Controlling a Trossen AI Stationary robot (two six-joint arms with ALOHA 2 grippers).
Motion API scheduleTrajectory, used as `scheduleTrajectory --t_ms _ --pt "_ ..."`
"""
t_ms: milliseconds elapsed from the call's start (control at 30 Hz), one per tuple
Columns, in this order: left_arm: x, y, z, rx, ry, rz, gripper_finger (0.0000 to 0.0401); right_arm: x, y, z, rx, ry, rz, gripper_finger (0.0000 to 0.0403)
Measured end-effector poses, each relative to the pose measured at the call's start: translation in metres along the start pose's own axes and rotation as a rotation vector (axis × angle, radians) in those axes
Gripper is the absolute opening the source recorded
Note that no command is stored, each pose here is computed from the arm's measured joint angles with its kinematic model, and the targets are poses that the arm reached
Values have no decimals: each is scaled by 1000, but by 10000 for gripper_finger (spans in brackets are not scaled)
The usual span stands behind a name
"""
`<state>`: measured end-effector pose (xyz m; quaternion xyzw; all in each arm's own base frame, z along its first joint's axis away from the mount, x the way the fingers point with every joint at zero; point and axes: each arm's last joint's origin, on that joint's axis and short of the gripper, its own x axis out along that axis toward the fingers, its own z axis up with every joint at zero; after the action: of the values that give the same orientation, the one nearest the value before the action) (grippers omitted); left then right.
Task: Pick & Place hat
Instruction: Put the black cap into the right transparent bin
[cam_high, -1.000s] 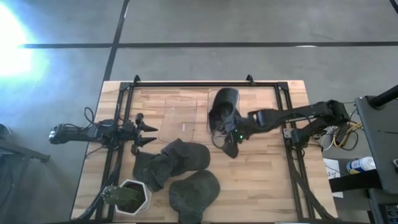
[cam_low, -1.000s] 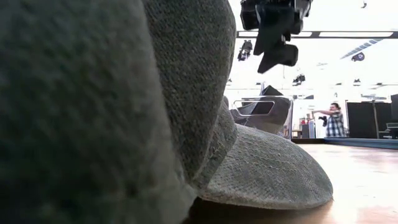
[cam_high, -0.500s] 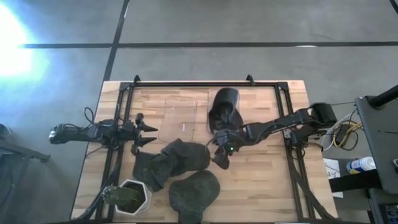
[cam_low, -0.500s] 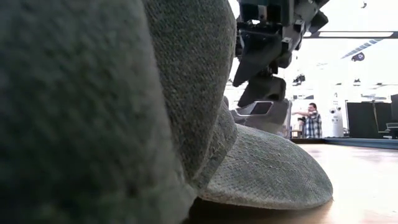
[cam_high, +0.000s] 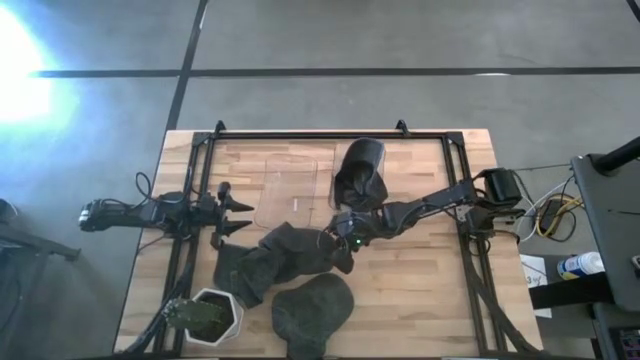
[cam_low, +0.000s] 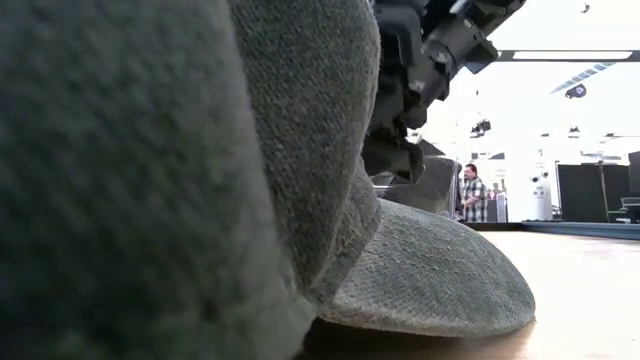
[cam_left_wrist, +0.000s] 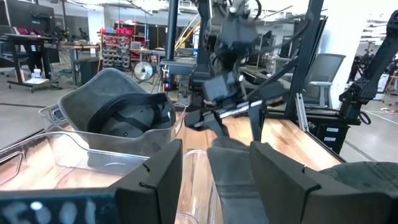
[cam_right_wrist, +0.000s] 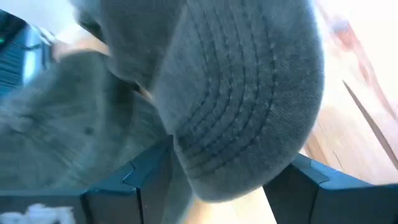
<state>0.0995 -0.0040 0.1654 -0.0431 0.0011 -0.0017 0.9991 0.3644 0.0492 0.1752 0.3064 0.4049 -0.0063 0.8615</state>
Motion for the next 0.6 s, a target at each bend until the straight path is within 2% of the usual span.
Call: scheduleTrajectory --t_ms 100,167,400,600 --pt "0 0 0 0 0 0 181 -2 6 7 -27 -23 18 201" --pt "0 0 0 0 0 0 181 -3 7 8 -42 -24 18 177" --pt "0 0 0 0 0 0 181 -4 7 9 -61 -23 28 33" --pt "0 0 0 0 0 0 181 -31 13 14 -102 -57 -38 16"
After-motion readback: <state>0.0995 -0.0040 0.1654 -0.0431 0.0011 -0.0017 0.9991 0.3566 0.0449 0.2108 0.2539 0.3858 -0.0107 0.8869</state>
